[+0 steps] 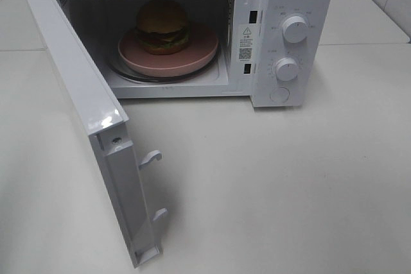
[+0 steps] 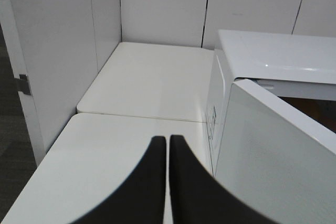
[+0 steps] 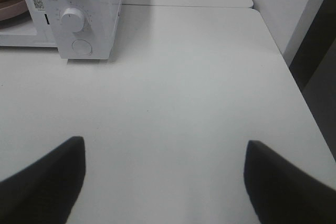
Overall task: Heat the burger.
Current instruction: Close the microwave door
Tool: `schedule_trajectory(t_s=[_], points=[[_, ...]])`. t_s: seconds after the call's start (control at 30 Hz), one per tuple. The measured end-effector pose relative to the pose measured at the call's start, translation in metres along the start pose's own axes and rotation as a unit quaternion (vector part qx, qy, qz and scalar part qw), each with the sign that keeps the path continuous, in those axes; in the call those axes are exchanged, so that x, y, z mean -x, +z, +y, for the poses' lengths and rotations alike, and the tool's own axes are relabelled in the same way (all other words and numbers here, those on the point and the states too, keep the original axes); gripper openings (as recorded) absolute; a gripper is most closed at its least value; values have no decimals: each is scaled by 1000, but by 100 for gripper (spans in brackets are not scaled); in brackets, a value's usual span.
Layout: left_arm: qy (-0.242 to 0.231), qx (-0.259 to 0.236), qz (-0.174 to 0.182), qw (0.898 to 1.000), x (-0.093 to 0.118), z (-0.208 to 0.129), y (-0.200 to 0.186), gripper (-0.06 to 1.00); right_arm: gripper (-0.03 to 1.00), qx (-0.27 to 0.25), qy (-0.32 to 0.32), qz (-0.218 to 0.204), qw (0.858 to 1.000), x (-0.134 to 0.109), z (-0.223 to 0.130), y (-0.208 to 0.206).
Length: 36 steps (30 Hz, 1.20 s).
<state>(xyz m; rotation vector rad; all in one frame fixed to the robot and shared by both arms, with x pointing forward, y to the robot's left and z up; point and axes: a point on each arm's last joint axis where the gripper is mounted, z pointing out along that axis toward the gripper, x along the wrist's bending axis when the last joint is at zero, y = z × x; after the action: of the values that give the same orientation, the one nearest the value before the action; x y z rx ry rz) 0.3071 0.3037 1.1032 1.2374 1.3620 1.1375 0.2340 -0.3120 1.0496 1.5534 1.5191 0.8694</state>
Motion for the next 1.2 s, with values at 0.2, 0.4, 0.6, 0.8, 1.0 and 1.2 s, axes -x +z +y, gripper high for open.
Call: schedule_trajectory(t_s=[0.2, 0.4, 0.6, 0.8, 1.0, 1.2], points=[[-5, 43, 8, 999, -4, -19, 37, 0, 75, 0, 0, 0, 1000, 0, 0, 0], [-10, 85, 18, 996, -8, -40, 64, 0, 75, 0, 0, 0, 1000, 0, 0, 0], [-1, 72, 21, 997, -10, -56, 87, 0, 75, 0, 0, 0, 1000, 0, 0, 0], [49, 41, -9, 998, -5, -72, 116, 0, 75, 0, 0, 0, 1000, 0, 0, 0], [51, 19, -80, 995, 6, -95, 143, 0, 75, 0, 0, 0, 1000, 0, 0, 0], [51, 12, -107, 993, 10, -107, 154, 0, 75, 0, 0, 0, 1000, 0, 0, 0]])
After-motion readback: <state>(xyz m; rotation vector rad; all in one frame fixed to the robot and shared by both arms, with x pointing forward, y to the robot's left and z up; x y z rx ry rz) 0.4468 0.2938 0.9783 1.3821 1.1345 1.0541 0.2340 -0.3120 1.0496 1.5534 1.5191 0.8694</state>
